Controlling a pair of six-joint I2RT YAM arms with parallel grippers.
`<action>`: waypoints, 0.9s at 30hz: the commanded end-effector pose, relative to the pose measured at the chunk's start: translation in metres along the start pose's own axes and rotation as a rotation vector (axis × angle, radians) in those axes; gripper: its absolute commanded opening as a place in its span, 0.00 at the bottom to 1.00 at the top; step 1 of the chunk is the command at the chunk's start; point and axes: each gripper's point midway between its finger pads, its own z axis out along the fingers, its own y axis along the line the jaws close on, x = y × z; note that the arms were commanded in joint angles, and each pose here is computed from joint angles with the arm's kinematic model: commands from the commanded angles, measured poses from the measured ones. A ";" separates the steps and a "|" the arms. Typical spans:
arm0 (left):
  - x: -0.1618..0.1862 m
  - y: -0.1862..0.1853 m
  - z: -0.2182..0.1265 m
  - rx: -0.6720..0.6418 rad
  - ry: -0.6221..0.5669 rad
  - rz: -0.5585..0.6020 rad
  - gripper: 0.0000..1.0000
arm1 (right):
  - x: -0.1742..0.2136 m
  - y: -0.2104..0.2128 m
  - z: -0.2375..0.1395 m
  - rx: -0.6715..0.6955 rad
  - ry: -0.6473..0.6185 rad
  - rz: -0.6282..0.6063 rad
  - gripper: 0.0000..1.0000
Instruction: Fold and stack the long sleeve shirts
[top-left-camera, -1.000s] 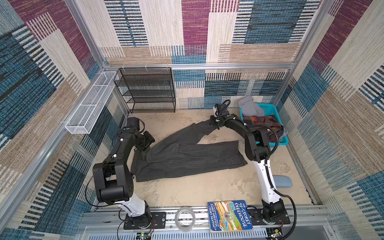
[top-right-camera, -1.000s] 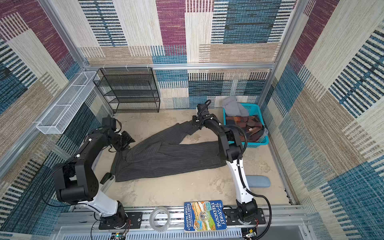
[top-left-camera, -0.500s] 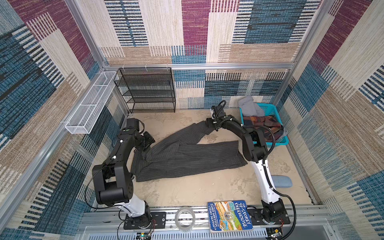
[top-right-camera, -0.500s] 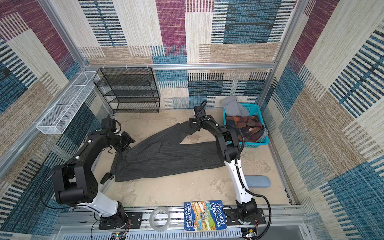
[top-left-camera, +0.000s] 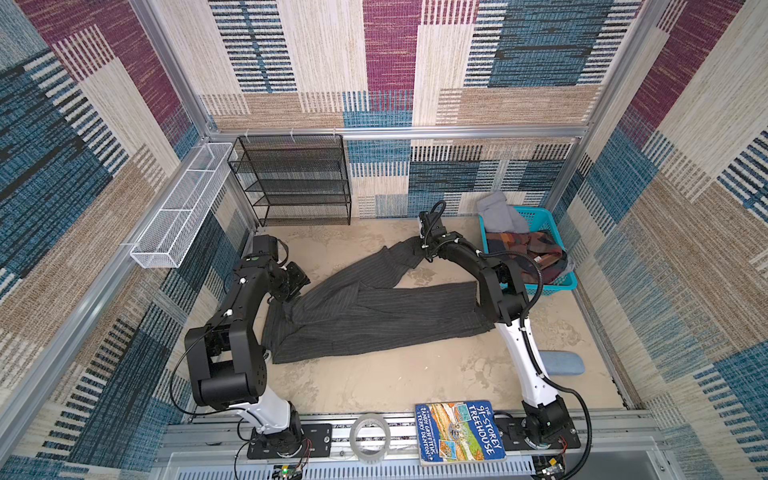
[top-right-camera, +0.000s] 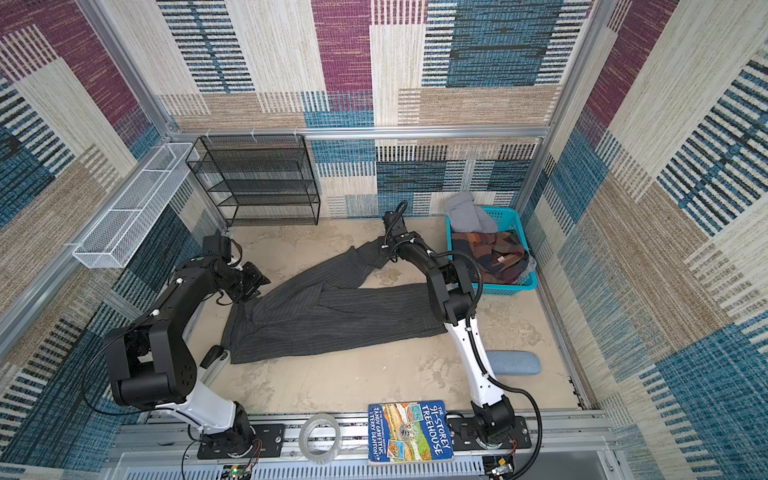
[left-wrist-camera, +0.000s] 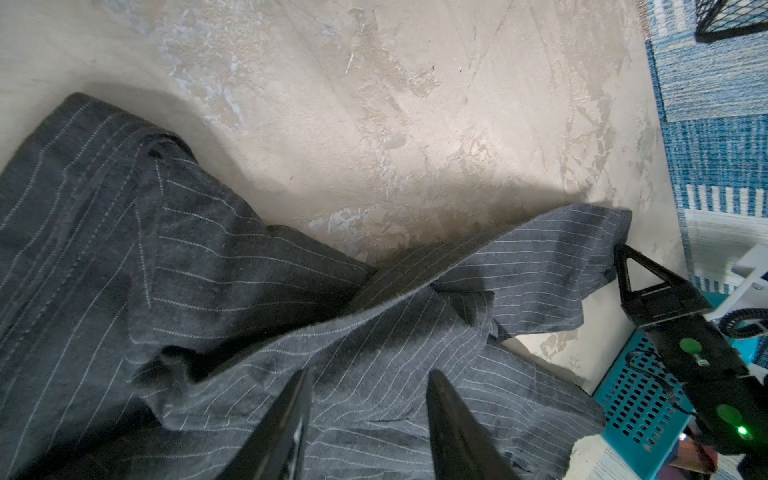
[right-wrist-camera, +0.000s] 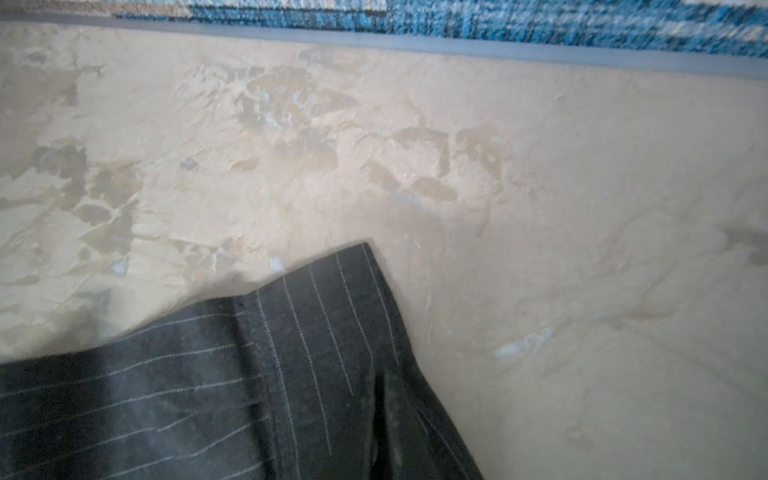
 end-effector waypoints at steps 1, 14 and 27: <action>0.002 -0.005 -0.001 0.030 0.018 0.021 0.49 | -0.015 0.014 -0.032 -0.046 -0.011 -0.014 0.04; 0.027 -0.020 -0.004 0.159 0.055 0.008 0.49 | -0.069 0.063 -0.158 -0.225 -0.179 -0.086 0.00; 0.054 -0.010 -0.008 0.181 0.059 -0.026 0.49 | -0.034 0.121 -0.284 -0.595 -0.316 -0.306 0.00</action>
